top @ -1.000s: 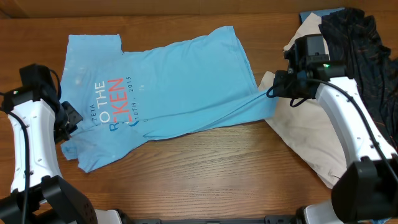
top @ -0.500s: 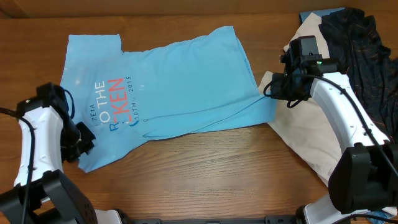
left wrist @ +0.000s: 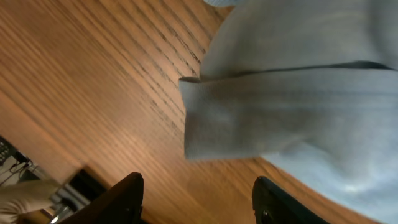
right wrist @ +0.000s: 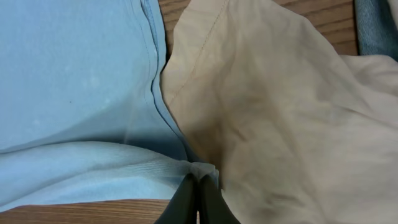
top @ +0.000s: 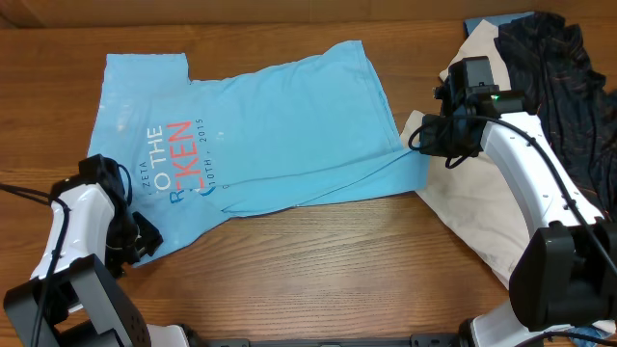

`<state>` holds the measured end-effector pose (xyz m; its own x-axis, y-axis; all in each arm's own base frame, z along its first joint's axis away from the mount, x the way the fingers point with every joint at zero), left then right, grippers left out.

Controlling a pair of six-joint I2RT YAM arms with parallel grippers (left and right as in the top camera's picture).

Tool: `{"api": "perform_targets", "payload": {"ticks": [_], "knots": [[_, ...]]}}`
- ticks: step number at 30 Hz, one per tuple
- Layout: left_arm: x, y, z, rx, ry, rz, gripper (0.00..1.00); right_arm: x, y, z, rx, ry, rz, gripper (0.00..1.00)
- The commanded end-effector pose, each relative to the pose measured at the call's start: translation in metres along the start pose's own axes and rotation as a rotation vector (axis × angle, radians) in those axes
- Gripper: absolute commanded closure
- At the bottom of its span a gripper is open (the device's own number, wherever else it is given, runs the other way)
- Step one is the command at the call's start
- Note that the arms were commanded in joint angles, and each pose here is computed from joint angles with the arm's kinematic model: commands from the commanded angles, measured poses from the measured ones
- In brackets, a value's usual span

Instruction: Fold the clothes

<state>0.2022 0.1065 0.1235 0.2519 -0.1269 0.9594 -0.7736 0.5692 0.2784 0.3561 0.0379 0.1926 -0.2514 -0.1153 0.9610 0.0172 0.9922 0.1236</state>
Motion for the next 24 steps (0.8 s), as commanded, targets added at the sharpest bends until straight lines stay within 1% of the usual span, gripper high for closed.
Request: {"api": "perform_targets", "payload": {"ticks": [1,4,12,13,15,16,17,18,24], "knots": [[-0.013,0.002,0.003,0.046,-0.02,-0.011,0.41,0.002,-0.003,0.0,0.002,-0.005,0.014,0.96],[-0.019,-0.001,0.001,0.055,-0.053,0.005,0.45,0.002,-0.003,0.0,0.001,-0.002,0.014,0.96],[-0.019,-0.008,-0.011,0.066,-0.126,0.051,0.46,0.002,-0.003,0.001,0.001,0.003,0.015,0.96],[-0.019,-0.008,-0.011,0.067,-0.13,0.054,0.51,0.002,-0.003,0.001,0.001,0.004,0.015,0.96],[-0.019,-0.008,-0.012,0.068,-0.132,0.055,0.67,0.002,-0.003,0.001,0.001,0.004,0.015,0.96],[-0.019,-0.008,-0.012,0.066,-0.133,0.056,0.78,0.002,-0.003,0.001,0.001,0.004,0.015,0.96],[-0.019,-0.008,-0.012,0.06,-0.133,0.056,0.92,0.002,-0.003,0.001,0.001,0.004,0.015,0.96],[-0.019,-0.008,-0.012,0.055,-0.133,0.056,0.96,0.002,-0.003,0.001,0.0,0.004,0.015,0.96],[-0.006,-0.006,-0.012,0.03,-0.114,0.048,0.96,0.002,-0.003,0.001,0.001,0.003,0.015,0.96]]}}
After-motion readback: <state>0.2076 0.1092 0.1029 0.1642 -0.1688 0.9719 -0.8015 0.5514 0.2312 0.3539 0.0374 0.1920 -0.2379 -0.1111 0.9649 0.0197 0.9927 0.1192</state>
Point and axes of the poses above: each gripper's point midway between its finger pads, its own x axis back along the fingers, its own y axis along the line the jaws close on, z = x × y, the point moved 9 cm from there along x, back along the fingers, and after that the axes turned 4 degrees about x, right-handed, at the moved point
